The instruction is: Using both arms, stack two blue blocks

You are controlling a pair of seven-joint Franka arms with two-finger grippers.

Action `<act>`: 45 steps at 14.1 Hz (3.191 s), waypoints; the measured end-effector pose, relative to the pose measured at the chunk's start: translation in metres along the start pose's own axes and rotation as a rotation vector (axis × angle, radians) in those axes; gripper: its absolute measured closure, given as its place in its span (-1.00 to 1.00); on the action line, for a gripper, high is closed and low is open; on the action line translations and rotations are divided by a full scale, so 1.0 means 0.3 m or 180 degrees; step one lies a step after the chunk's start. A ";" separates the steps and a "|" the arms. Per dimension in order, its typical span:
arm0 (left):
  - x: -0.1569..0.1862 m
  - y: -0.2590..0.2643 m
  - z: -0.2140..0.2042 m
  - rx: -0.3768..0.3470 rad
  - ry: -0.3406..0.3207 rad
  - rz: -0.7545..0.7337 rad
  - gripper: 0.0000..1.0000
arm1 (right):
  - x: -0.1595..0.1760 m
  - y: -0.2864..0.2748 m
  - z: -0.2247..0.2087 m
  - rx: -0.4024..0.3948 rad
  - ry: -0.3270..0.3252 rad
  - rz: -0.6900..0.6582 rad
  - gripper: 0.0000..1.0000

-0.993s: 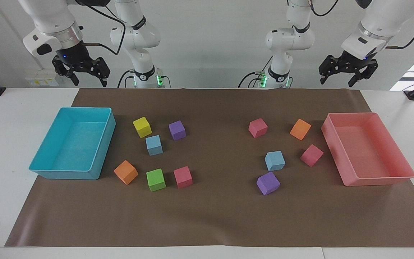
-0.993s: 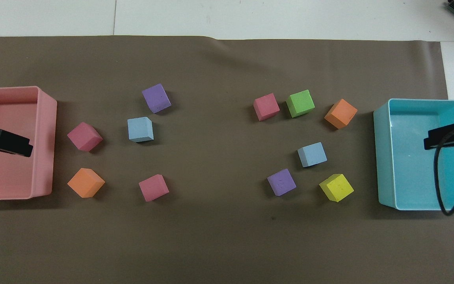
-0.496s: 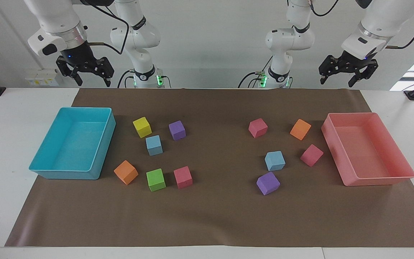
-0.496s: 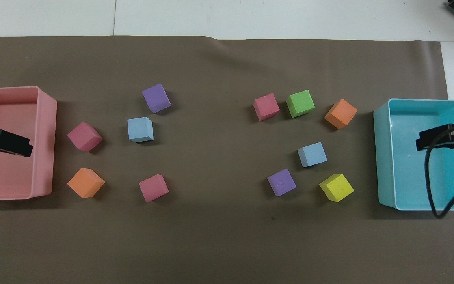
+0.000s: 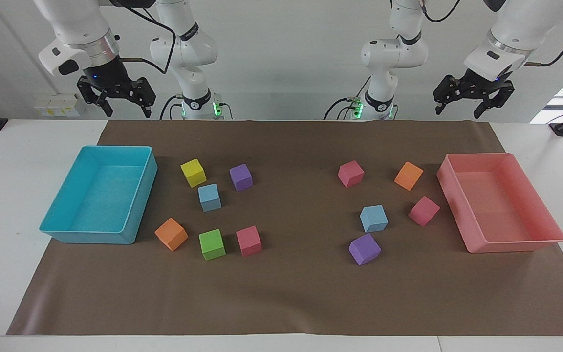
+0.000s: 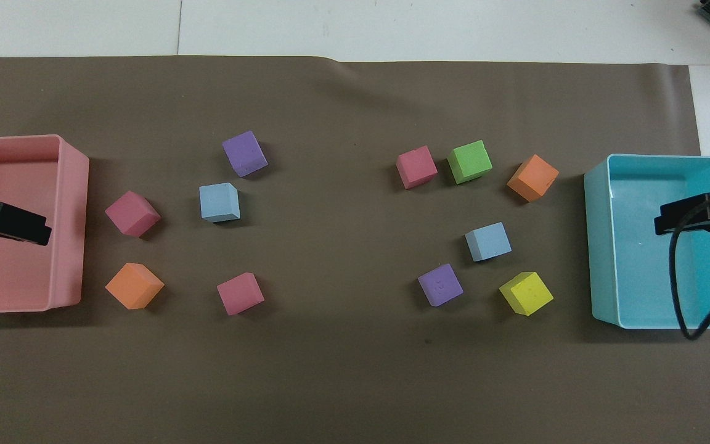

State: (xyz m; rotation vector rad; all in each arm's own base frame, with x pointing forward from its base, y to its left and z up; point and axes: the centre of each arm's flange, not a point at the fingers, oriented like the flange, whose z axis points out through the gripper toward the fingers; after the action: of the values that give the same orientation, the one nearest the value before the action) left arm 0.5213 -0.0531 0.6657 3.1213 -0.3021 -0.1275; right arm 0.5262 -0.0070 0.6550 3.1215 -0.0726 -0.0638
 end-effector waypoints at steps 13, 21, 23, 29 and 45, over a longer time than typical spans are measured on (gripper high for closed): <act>0.000 0.000 0.000 0.0000 0.0000 0.0000 -1.00 | 0.000 0.006 0.000 0.0001 0.0000 0.0011 -1.00; 0.000 0.000 0.000 0.0000 0.0000 0.0000 -1.00 | 0.000 0.006 0.000 0.0001 0.0000 0.0011 -1.00; 0.000 0.000 0.000 0.0000 0.0000 0.0000 -1.00 | 0.000 0.006 0.000 0.0001 0.0000 0.0011 -1.00; 0.000 0.000 0.000 0.0000 0.0000 0.0000 -1.00 | 0.000 0.006 0.000 0.0001 0.0000 0.0011 -1.00; 0.000 0.000 0.000 0.0000 0.0000 -0.0001 -1.00 | 0.021 -0.022 0.144 0.0136 0.0067 -0.0016 -1.00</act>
State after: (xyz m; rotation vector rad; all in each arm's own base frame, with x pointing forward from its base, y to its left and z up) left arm 0.5213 -0.0531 0.6656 3.1214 -0.3017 -0.1275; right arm 0.5311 -0.0013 0.6115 3.1646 -0.0665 -0.0298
